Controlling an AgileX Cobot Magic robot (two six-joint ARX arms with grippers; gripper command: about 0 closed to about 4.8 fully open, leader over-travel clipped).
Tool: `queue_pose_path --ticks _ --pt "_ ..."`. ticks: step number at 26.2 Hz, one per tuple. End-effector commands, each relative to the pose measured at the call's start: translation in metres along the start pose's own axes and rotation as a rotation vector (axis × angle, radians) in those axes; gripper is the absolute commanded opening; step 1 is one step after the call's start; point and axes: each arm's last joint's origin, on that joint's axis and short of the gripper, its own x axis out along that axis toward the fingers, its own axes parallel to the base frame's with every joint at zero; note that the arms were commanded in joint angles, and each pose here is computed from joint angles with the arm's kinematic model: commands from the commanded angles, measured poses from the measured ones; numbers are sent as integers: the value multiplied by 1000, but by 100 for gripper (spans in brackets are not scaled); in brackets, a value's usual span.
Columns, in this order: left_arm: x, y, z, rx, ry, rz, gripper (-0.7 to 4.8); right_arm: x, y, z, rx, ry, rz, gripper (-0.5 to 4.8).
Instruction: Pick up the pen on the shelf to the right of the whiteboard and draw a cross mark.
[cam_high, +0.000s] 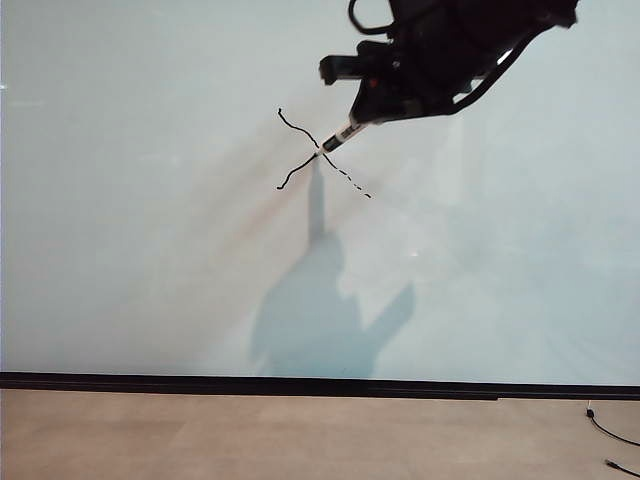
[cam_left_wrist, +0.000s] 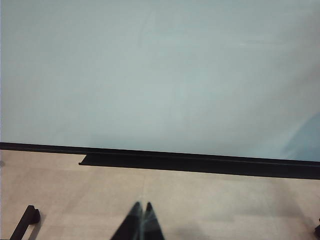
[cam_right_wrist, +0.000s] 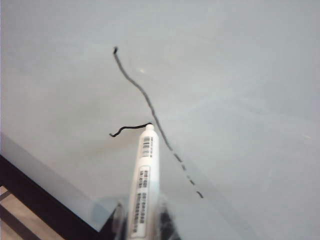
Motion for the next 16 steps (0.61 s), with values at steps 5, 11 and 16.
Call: queue_pose_path --ticks 5,11,16 --pt "0 0 2 5 -11 -4 -5 -11 -12 15 -17 -38 -109 -9" --pt "0 0 2 5 -11 -4 -4 -20 -16 24 -32 -56 -132 -9" --pt "0 0 2 4 -11 -4 -4 -32 -20 34 -52 -86 -171 -9"
